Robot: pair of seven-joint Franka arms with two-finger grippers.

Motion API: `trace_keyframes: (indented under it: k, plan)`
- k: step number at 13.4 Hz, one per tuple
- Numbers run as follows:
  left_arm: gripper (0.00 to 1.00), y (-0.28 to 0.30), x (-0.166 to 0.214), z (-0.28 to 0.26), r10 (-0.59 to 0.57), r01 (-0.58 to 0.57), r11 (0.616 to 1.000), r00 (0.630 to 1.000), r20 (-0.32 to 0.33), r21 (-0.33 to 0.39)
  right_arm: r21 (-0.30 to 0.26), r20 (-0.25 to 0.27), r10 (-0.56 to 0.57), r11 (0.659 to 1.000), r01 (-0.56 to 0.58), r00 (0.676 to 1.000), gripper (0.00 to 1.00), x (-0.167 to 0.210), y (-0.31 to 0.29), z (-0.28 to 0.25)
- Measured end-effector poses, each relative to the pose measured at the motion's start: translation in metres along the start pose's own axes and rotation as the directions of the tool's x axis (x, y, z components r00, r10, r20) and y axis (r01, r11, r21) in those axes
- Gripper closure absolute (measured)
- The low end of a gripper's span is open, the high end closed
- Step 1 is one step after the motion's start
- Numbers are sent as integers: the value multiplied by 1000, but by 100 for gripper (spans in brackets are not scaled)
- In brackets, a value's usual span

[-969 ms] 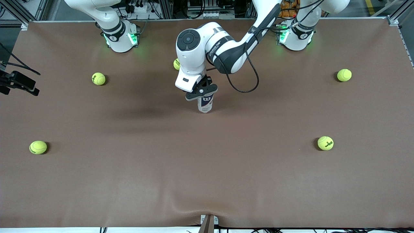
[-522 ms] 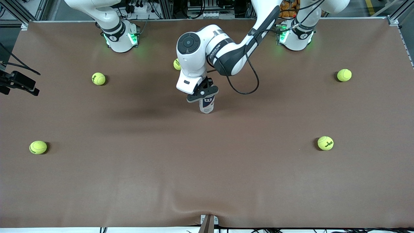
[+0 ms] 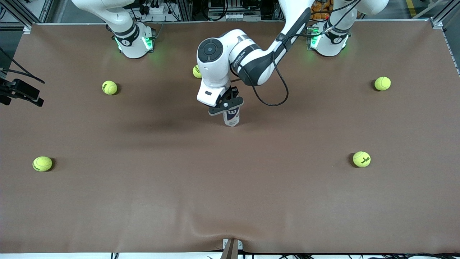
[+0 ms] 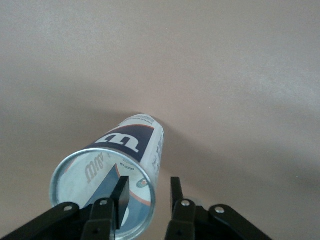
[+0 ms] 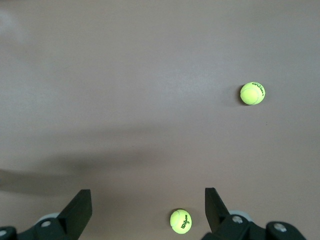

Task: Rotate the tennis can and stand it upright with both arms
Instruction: 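Lower the upright can onto the table with the left gripper, then open the left gripper to release the can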

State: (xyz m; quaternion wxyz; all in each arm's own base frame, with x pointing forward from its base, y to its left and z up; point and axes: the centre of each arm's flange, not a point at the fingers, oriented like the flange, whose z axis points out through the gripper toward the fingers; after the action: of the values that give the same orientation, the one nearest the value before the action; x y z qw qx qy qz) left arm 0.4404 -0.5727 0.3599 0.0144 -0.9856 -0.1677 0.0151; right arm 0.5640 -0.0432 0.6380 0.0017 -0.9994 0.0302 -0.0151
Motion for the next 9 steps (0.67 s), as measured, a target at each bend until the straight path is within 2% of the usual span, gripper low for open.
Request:
trace_keyframes:
  k: [5, 7, 9]
  plan:
    - [55, 2, 0, -7, 1, -1, 1000, 1000, -5, -15, 3, 0, 1, 1000, -1, 1000, 0, 0, 0, 0]
    - [41, 4, 0, -20, 2, -2, 999, 1000, -12, -35, 3, 0, 1, 1000, -1, 1000, 0, 0, 0, 0]
    - [22, 2, 1, -36, -1, 0, 999, 1000, -22, -54, 5, 0, 1, 1000, -1, 1000, 0, 0, 0, 0]
